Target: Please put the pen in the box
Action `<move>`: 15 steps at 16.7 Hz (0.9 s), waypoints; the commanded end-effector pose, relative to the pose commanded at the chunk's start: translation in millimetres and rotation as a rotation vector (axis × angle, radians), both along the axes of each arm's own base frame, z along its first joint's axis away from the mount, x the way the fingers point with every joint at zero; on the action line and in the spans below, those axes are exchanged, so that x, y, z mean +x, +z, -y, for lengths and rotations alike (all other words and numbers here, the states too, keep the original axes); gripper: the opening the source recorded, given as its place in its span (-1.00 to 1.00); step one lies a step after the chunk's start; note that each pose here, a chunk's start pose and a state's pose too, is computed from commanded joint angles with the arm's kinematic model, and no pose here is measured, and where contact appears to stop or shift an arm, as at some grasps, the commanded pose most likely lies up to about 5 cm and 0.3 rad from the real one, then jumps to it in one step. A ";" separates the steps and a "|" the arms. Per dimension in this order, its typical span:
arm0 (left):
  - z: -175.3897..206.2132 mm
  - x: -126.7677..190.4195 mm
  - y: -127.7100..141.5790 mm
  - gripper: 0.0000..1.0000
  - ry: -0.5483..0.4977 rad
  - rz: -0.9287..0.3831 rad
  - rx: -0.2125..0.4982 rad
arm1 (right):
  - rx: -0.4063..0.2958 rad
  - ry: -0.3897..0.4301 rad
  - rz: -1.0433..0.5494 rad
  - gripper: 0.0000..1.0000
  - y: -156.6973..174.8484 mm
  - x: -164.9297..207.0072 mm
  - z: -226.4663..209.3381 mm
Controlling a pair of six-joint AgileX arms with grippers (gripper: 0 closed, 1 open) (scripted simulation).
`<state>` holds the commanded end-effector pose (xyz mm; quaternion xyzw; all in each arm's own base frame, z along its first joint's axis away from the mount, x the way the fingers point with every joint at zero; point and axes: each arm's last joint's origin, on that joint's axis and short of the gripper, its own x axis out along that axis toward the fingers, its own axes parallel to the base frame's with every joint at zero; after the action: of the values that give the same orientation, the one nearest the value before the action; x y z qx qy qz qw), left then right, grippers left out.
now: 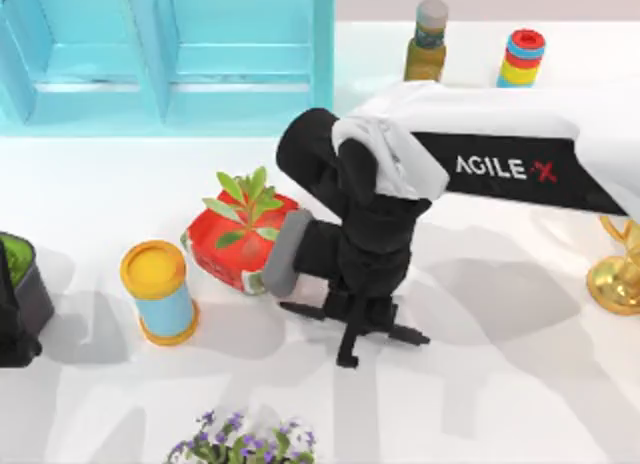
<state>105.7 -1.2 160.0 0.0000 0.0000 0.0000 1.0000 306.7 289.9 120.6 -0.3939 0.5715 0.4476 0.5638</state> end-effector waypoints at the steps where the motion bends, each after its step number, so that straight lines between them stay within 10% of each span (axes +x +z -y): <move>1: 0.0 0.0 0.0 1.00 0.000 0.000 0.000 | 0.001 -0.002 -0.003 -1.00 6.0 0.9 -0.3; 9: 0.0 0.0 0.0 1.00 0.000 0.000 0.000 | -0.004 0.004 -0.002 -1.00 89.7 -0.8 -0.5; 15: 0.0 0.0 0.0 1.00 0.000 0.000 0.000 | -0.003 0.003 0.000 -1.00 93.8 -1.0 -0.5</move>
<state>105.7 -1.2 160.0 0.0000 0.0000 0.0000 1.0000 305.8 290.5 214.4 -0.3955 0.5718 0.4474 0.5625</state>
